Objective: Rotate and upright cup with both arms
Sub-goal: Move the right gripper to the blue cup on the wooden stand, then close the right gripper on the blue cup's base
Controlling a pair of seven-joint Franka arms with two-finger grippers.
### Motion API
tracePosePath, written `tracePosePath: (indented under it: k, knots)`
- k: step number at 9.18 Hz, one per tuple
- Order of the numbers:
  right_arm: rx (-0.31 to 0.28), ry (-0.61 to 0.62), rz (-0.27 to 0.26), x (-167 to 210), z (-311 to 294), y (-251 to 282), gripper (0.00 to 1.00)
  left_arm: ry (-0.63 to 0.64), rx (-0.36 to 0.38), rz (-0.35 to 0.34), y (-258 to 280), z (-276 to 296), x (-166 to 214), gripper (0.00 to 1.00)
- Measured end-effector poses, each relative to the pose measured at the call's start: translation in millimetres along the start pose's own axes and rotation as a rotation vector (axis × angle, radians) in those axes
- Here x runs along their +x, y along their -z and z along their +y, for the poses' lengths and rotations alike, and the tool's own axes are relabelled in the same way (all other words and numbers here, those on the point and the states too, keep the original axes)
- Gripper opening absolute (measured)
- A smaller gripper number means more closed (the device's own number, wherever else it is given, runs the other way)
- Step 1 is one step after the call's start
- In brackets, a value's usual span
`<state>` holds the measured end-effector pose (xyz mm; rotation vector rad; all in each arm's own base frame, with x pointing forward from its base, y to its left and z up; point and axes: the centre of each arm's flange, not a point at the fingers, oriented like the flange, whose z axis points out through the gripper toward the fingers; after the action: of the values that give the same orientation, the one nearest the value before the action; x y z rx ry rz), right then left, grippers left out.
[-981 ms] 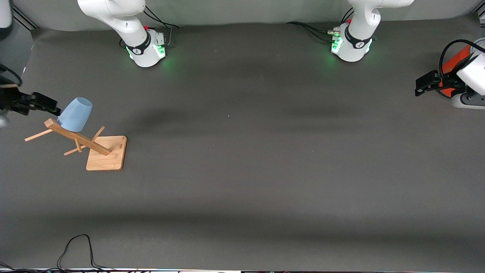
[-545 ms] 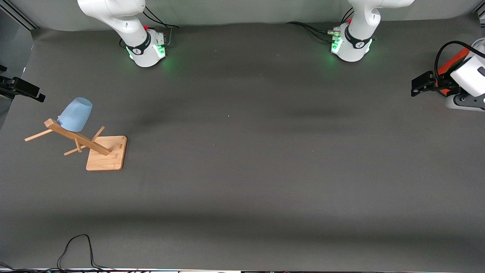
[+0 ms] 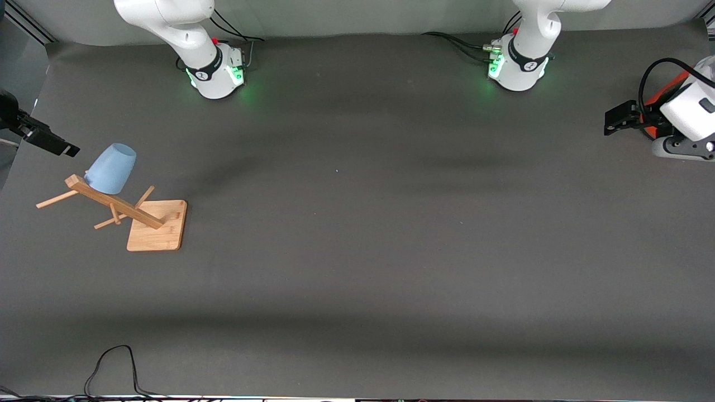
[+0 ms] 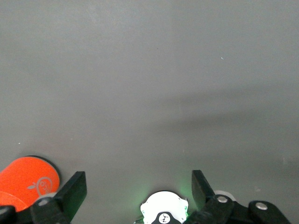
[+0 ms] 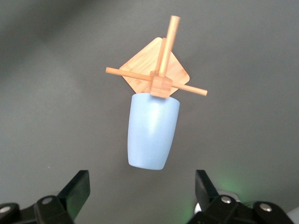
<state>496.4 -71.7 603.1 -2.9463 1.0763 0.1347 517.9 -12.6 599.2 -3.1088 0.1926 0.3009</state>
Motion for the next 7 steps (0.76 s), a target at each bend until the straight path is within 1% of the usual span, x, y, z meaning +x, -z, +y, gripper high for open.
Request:
tracePosePath:
  k: [2,4,7]
  knots:
    - [0.025,-0.033,0.024,2.3,3.6,-25.7,1.00,0.001,-0.001,-0.004,1.6,-0.6,-1.4,1.00]
    - [0.043,-0.048,0.035,0.8,9.2,-70.7,1.00,0.001,0.000,-0.001,3.0,-0.5,-1.4,1.00]
    - [0.065,-0.064,0.056,3.6,15.7,-116.1,1.00,-0.005,-0.001,0.000,2.9,2.2,-0.6,1.00]
